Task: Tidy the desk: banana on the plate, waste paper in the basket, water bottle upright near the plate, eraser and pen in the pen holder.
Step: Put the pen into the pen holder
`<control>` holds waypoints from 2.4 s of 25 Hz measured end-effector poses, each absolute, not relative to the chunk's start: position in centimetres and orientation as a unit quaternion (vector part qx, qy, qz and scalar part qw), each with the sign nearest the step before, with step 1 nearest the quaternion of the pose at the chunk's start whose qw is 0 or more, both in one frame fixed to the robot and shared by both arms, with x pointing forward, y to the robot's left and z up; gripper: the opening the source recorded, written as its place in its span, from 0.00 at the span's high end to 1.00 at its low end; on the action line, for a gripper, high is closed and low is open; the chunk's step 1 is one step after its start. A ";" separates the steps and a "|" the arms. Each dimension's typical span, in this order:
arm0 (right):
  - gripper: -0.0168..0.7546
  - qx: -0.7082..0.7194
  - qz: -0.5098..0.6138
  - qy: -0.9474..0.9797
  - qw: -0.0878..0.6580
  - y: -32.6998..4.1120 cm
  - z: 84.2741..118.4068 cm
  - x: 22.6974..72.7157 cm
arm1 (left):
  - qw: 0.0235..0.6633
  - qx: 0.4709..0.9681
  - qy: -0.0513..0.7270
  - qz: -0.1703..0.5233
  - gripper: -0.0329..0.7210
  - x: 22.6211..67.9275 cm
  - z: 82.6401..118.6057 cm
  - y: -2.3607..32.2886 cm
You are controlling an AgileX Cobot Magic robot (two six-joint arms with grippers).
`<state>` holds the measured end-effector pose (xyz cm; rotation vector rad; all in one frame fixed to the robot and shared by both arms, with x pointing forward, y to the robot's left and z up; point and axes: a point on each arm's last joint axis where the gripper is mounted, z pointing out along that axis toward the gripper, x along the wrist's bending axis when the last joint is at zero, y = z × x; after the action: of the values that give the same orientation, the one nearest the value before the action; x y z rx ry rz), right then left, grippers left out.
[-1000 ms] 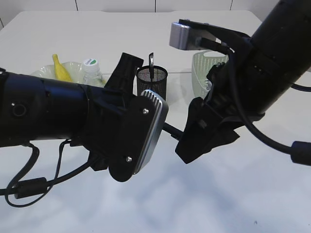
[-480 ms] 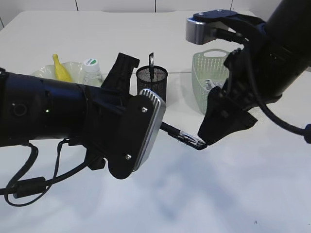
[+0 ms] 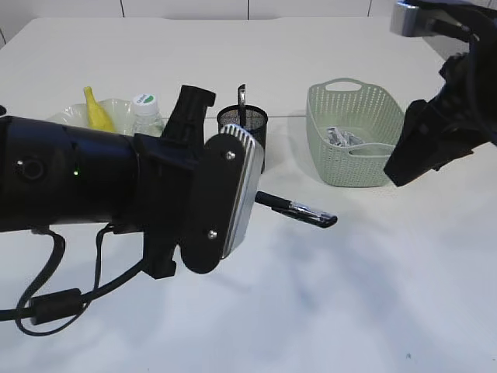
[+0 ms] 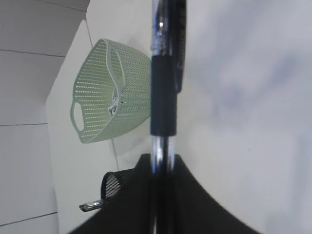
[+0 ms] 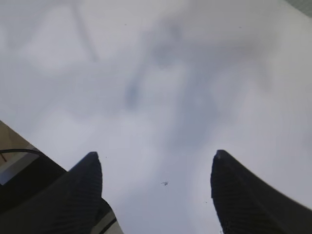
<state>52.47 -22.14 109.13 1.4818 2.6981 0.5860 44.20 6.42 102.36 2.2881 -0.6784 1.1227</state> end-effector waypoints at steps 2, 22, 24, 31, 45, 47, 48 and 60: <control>0.31 0.484 0.187 0.855 0.005 -22.7 109.1 52.6 | 0.269 0.850 -0.214 0.400 0.92 44.2 102.3 6.4; 0.31 0.499 0.186 0.846 0.003 -22.9 109.1 52.6 | 0.549 0.740 0.230 0.315 0.92 47.8 104.8 7.8; 0.31 0.501 0.186 0.845 0.002 -22.9 109.1 52.6 | 0.552 0.723 0.251 0.332 0.92 49.2 104.5 8.6; 0.31 0.505 0.186 0.843 0.002 -22.9 109.1 52.6 | 0.559 0.678 0.290 0.380 0.92 53.7 104.1 10.2; 0.31 0.505 0.186 0.843 0.002 -22.9 109.1 52.6 | 0.601 0.632 0.308 0.379 0.92 60.6 102.1 6.2; 0.31 0.505 0.186 0.843 0.002 -22.9 109.1 52.6 | 0.605 0.629 0.310 0.377 0.92 61.2 101.6 5.8; 0.31 0.505 0.186 0.843 0.002 -22.9 109.1 52.6 | 0.607 0.629 0.309 0.376 0.92 61.4 101.3 5.6; 0.31 0.505 0.185 0.843 0.001 -22.9 109.1 52.6 | 0.609 0.627 0.305 0.376 0.92 64.1 98.7 3.7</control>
<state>52.63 -22.89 109.11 1.5864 2.6468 0.5816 64.13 3.74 98.68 1.4488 0.7054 0.8691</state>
